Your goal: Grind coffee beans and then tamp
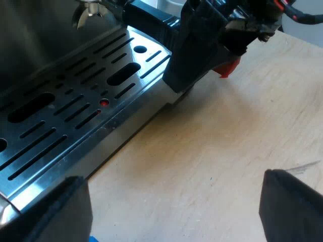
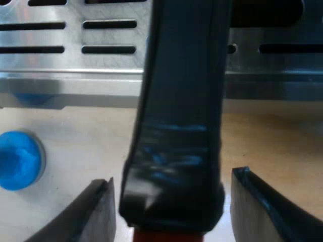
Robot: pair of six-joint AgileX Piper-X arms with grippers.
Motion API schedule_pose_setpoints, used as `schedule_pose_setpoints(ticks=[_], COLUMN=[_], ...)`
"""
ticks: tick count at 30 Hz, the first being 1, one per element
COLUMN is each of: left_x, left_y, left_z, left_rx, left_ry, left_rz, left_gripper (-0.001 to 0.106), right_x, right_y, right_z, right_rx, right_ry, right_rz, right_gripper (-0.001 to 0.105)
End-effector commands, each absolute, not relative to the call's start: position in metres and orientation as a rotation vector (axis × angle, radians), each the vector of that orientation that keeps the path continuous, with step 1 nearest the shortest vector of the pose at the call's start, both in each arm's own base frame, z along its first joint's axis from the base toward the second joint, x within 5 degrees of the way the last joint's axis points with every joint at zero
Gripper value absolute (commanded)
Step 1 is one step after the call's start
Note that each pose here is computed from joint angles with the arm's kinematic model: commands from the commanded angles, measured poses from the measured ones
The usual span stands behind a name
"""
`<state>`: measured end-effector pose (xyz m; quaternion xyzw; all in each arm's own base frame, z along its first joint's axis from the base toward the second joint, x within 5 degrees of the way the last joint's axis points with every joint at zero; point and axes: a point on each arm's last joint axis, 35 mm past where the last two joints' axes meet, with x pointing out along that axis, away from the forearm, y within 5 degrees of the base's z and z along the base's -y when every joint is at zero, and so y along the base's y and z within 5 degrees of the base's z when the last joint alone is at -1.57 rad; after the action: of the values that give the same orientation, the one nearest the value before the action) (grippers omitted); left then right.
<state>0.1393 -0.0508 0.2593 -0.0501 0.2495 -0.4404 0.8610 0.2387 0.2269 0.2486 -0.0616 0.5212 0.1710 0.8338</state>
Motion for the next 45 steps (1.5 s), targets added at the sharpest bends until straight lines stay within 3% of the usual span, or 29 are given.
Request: schedule_pose_setpoints(ticks=[1, 37, 40, 45], left_x=[0.1393, 0.1393, 0.1393, 0.1393], left_y=[-0.0517, -0.0517, -0.0517, -0.0517], left_z=[0.2602, 0.2602, 0.2602, 0.2602], left_rx=[-0.101, -0.101, -0.101, -0.101], left_ry=[0.516, 0.516, 0.516, 0.516], left_rz=[-0.944, -0.944, -0.944, -0.944], left_gripper=[0.069, 0.069, 0.069, 0.069], right_x=[0.2394, 0.2413, 0.2411, 0.241], right_y=[0.2273, 0.2284, 0.2282, 0.2281], right_z=[0.2529, 0.2541, 0.2539, 0.2539], right_rx=[-0.133, -0.127, -0.129, -0.129], right_ry=[1.085, 1.06, 1.062, 1.063], right_rz=[0.352, 0.345, 0.344, 0.344], right_gripper=[0.052, 0.051, 0.039, 0.003])
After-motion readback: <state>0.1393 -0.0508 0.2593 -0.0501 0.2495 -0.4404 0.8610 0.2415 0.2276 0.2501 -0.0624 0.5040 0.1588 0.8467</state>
